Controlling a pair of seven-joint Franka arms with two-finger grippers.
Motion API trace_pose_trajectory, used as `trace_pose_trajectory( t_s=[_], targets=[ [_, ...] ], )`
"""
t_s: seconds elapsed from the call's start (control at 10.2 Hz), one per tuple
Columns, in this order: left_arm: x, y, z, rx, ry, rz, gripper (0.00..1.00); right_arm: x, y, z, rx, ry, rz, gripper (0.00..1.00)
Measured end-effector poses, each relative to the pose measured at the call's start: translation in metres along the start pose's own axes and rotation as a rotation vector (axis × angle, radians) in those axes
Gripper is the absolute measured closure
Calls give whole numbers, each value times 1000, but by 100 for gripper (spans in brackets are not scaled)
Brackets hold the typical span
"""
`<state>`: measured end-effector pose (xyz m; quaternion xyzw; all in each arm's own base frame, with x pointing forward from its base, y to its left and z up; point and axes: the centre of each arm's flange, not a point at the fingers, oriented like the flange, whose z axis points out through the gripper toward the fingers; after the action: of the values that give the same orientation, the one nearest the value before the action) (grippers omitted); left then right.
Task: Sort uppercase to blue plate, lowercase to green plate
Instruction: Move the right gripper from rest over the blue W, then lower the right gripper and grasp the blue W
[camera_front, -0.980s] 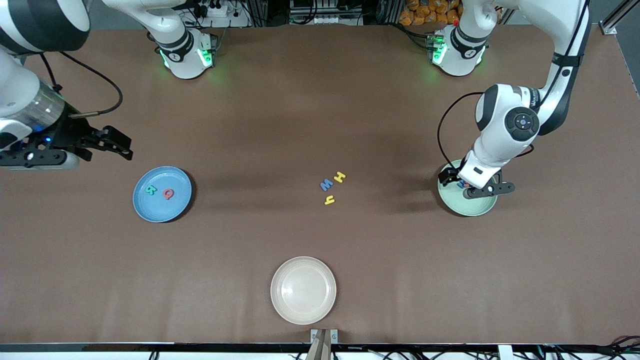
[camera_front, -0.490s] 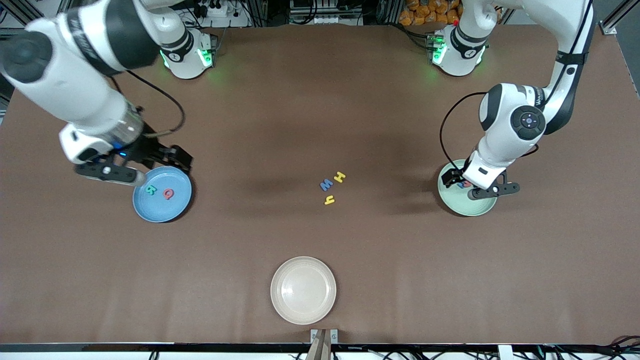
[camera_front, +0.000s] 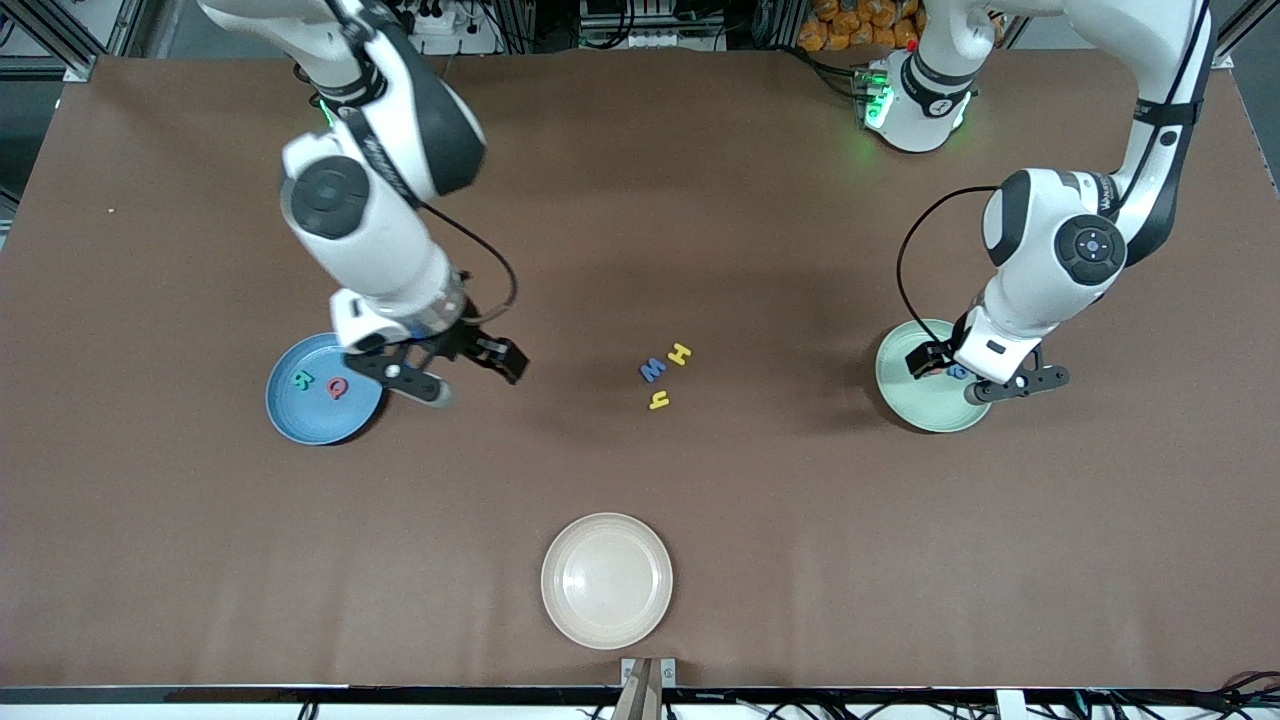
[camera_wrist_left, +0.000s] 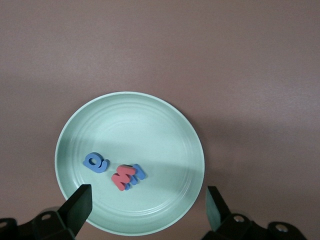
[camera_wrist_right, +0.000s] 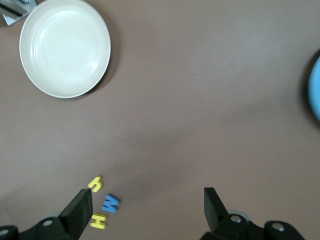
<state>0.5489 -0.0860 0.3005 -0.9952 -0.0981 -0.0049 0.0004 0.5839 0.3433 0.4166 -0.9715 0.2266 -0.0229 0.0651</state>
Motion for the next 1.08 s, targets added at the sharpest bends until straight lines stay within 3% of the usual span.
trace_pose_trajectory(
  t_s=[0.2, 0.49, 0.78, 1.08],
  targets=[
    [3, -3, -6, 8, -25, -7, 0, -25, -40, 47, 0, -17, 49, 2],
    [9, 5, -16, 0, -6, 3, 0, -64, -84, 119, 14, -25, 82, 6],
    [14, 6, -23, -6, 9, 1, 0, -97, -93, 169, -36, -51, 71, 16],
    [15, 6, -25, -7, 13, 1, 0, -116, -95, 183, -75, -67, 97, 20]
  ],
)
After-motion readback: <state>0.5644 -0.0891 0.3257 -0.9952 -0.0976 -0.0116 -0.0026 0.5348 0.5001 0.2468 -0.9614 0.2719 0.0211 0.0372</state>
